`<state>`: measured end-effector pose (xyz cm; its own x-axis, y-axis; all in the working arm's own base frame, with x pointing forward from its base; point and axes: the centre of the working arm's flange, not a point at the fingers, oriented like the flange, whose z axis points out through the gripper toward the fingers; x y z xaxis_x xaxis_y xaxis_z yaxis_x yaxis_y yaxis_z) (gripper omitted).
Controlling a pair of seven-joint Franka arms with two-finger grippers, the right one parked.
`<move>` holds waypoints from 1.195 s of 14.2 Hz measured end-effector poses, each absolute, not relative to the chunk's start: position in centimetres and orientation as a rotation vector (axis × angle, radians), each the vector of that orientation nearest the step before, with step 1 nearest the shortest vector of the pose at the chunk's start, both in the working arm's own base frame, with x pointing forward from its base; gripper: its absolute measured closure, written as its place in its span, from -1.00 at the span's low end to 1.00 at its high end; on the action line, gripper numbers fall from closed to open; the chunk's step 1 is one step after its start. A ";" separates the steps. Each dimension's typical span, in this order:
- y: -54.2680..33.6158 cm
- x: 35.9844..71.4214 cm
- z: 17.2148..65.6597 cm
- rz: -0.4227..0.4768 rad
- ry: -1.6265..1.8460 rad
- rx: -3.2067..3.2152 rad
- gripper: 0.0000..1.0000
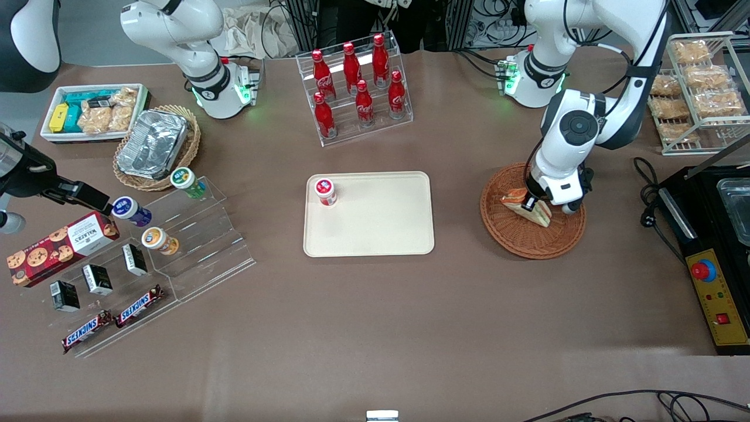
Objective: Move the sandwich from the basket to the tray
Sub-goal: 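Lower the open left gripper around the wrapped sandwich in the basket, then close the left gripper on the sandwich and lift it from the basket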
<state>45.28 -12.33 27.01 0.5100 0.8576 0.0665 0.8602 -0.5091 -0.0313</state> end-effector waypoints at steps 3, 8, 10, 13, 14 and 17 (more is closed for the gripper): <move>-12.6 48.6 32.1 0.003 -1.509 -2.585 0.45; -12.5 52.5 42.7 0.070 -1.310 -2.617 0.63; -12.3 53.1 46.3 0.121 -1.121 -2.684 0.63; -11.6 53.5 53.0 0.171 -0.843 -2.783 0.63; -10.8 53.6 54.7 0.178 -0.796 -2.803 0.63; -9.3 53.9 56.2 0.209 -0.615 -2.874 0.63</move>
